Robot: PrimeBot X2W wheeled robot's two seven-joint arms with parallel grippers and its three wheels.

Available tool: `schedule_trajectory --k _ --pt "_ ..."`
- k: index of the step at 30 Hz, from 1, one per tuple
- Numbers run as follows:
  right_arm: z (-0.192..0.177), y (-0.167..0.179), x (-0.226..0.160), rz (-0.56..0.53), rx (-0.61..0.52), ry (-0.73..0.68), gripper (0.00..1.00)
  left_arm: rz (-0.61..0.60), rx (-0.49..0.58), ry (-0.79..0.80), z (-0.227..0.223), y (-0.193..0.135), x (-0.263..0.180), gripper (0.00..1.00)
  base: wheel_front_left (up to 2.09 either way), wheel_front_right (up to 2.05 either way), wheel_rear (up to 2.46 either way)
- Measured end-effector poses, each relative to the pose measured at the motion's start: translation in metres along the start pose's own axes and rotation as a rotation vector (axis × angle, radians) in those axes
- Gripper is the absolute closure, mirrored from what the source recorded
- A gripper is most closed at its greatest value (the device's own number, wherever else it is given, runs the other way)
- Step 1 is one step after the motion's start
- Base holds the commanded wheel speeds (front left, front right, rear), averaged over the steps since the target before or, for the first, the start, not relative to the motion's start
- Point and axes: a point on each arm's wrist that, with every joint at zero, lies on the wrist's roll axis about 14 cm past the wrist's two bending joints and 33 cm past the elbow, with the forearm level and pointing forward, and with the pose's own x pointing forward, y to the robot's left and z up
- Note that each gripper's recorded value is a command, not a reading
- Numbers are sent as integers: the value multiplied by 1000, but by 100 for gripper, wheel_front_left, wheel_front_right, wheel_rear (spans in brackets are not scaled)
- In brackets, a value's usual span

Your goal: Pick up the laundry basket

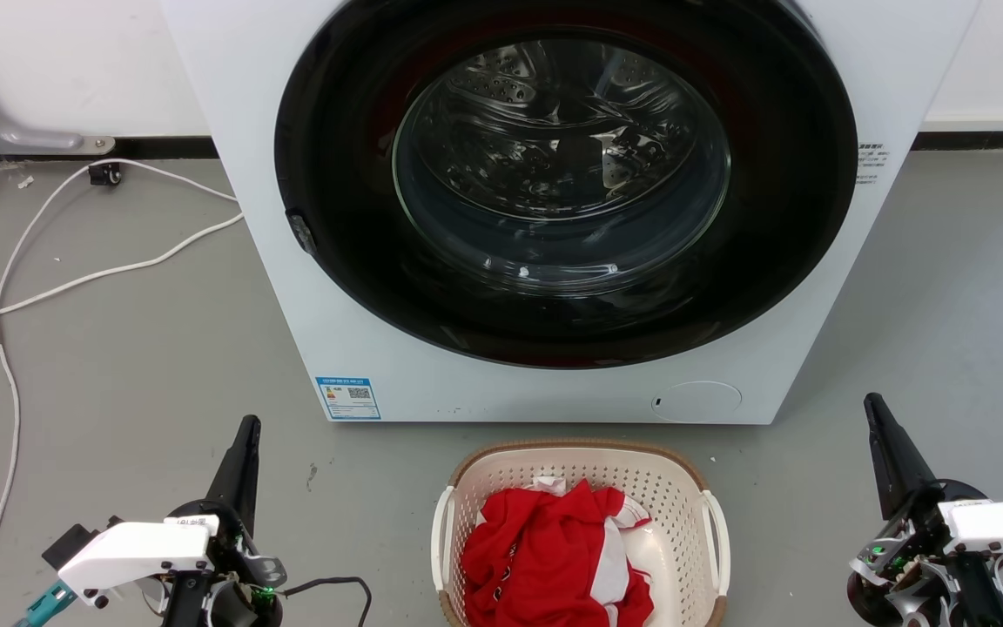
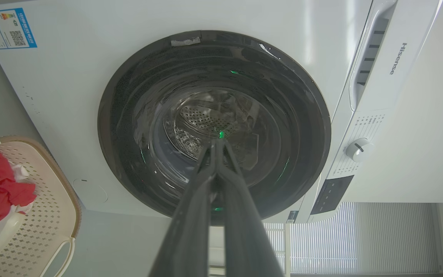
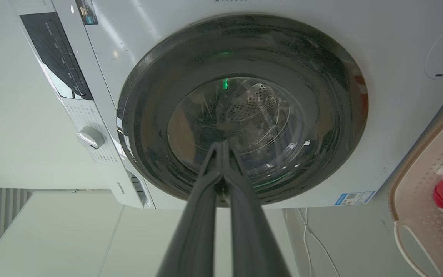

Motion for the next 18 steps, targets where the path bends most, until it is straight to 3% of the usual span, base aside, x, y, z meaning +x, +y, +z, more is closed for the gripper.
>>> schedule_trajectory --k 17,18 --pt "0 0 0 0 0 0 100 1 3 3 0 0 0 100 0 0 0" --pt "0 -2 -1 -5 0 0 0 6 2 3 -1 2 -1 0 0 0 0"
